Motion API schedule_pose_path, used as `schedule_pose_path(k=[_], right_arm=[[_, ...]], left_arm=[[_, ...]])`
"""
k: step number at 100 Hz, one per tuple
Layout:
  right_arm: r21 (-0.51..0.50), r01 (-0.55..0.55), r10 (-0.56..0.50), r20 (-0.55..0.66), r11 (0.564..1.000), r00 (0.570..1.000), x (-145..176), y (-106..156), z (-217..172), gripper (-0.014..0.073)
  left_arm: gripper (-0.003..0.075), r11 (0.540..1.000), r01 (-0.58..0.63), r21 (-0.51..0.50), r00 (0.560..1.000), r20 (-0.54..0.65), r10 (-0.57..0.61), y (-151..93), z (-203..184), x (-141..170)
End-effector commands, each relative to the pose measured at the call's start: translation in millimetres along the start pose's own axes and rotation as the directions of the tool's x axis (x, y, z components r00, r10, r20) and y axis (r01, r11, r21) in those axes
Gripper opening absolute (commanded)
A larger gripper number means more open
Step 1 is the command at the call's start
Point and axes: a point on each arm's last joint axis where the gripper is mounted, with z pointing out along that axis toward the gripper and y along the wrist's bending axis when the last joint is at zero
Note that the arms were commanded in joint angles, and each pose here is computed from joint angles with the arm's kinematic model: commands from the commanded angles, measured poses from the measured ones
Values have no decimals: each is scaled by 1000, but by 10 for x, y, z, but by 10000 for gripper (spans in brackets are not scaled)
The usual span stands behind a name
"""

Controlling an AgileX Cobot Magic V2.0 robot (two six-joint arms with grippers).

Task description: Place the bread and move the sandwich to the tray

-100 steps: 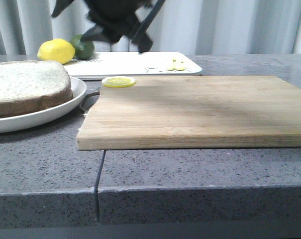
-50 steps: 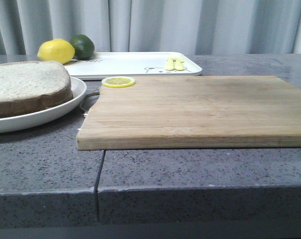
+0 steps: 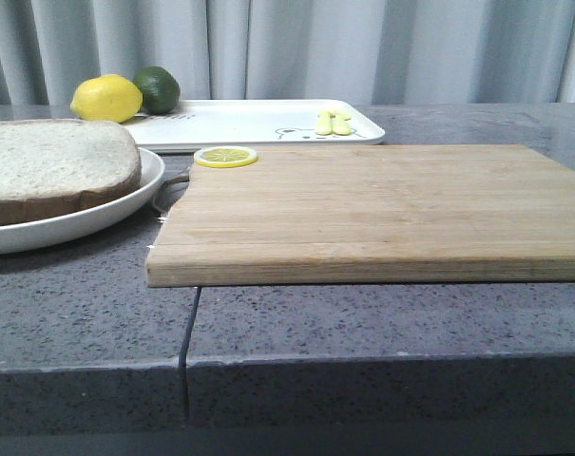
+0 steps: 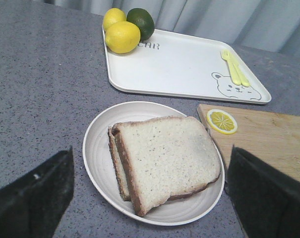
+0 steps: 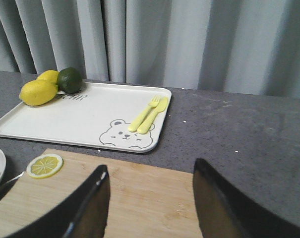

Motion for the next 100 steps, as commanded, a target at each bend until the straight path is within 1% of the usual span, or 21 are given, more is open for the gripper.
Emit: schedule_pose_path(k=[1, 13, 28, 100], right_arm=[[31, 40, -44, 126, 999, 991, -2, -24, -246, 398], [43, 74, -79, 138, 996, 987, 185, -34, -437, 398], [44, 78, -83, 117, 996, 990, 315, -40, -507, 398], [44, 78, -83, 111, 996, 990, 333, -41, -495, 398]], left_arm=[[587, 1000, 18, 18, 996, 84, -19, -43, -28, -150], [586, 1000, 18, 18, 996, 84, -19, -43, -28, -150], [587, 1000, 18, 18, 996, 84, -19, -43, -28, -150], [587, 1000, 18, 18, 996, 84, -19, -43, -28, -150]])
